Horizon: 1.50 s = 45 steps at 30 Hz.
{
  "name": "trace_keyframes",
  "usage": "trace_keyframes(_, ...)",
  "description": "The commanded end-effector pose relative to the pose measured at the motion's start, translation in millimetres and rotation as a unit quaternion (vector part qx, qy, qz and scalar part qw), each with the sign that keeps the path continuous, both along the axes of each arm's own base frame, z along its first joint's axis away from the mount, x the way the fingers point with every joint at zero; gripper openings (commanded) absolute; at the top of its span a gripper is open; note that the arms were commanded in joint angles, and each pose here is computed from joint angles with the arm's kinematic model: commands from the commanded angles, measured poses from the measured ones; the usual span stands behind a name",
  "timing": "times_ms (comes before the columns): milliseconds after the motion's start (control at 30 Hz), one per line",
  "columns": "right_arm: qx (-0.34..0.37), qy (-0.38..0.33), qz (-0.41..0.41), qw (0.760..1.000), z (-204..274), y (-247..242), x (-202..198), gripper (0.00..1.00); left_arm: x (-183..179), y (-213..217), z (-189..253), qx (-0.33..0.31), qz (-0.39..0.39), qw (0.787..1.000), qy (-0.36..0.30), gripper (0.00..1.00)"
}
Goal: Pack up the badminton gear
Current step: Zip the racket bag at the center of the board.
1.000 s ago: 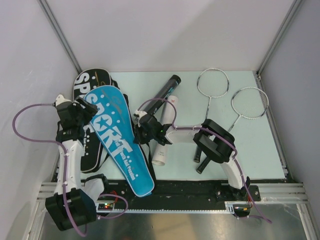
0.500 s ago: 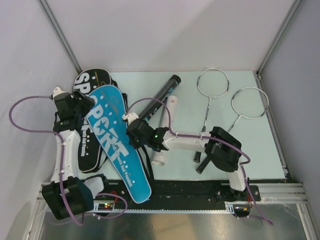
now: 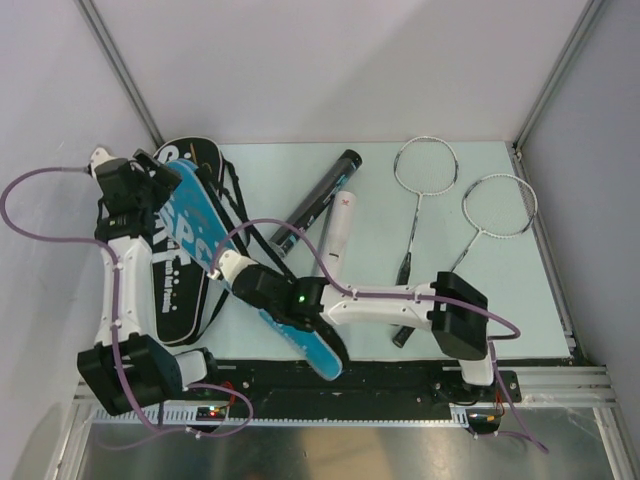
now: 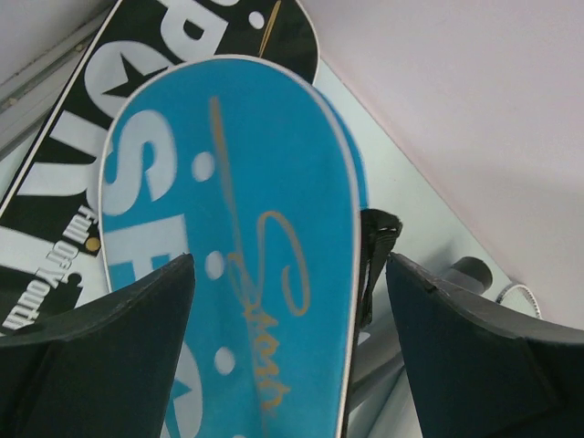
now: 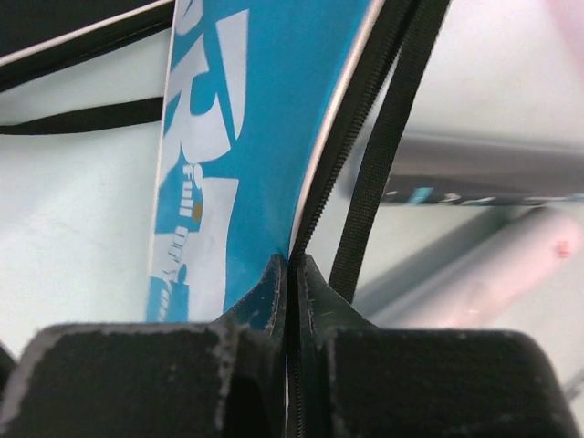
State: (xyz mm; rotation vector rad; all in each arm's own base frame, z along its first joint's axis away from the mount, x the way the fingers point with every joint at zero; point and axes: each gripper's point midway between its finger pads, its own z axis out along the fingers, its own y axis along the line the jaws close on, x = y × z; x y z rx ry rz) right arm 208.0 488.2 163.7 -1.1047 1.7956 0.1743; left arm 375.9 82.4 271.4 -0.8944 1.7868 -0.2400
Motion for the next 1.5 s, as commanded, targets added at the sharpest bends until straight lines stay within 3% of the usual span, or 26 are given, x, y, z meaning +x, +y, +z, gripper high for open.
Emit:
trace_keyframes(0, 0.056, -0.160, -0.034, 0.985, 121.9, -19.3, 23.7, 0.00, 18.9, -0.8, 39.4, -0.004, -0.008, 0.999, -0.038, 0.89)
trace_keyframes(200, 0.016, -0.231, -0.020, 0.973, 93.6, -26.0, 3.0, 0.00, 19.2, 15.9, 33.1, -0.022, 0.052, 0.998, -0.013, 0.86)
trace_keyframes(500, 0.006, -0.176, 0.004, 0.984, 32.4, -11.1, -46.2, 0.00, -23.3, 33.4, -4.5, -0.030, 0.126, 0.989, 0.069, 0.79)
trace_keyframes(633, -0.001, -0.162, 0.008, 0.987, 11.0, -7.5, -57.1, 0.00, -40.4, 46.3, -9.4, -0.034, 0.160, 0.984, 0.075, 0.79)
trace_keyframes(1233, 0.043, -0.130, 0.003, 0.991, -13.2, -53.5, -67.9, 0.00, -44.5, 41.5, -15.6, -0.083, 0.141, 0.984, 0.074, 0.76)
trace_keyframes(1467, 0.047, -0.153, 0.034, 0.987, -9.2, -58.4, -78.2, 0.00, -46.8, 39.7, 0.9, -0.079, 0.138, 0.986, 0.052, 0.82)
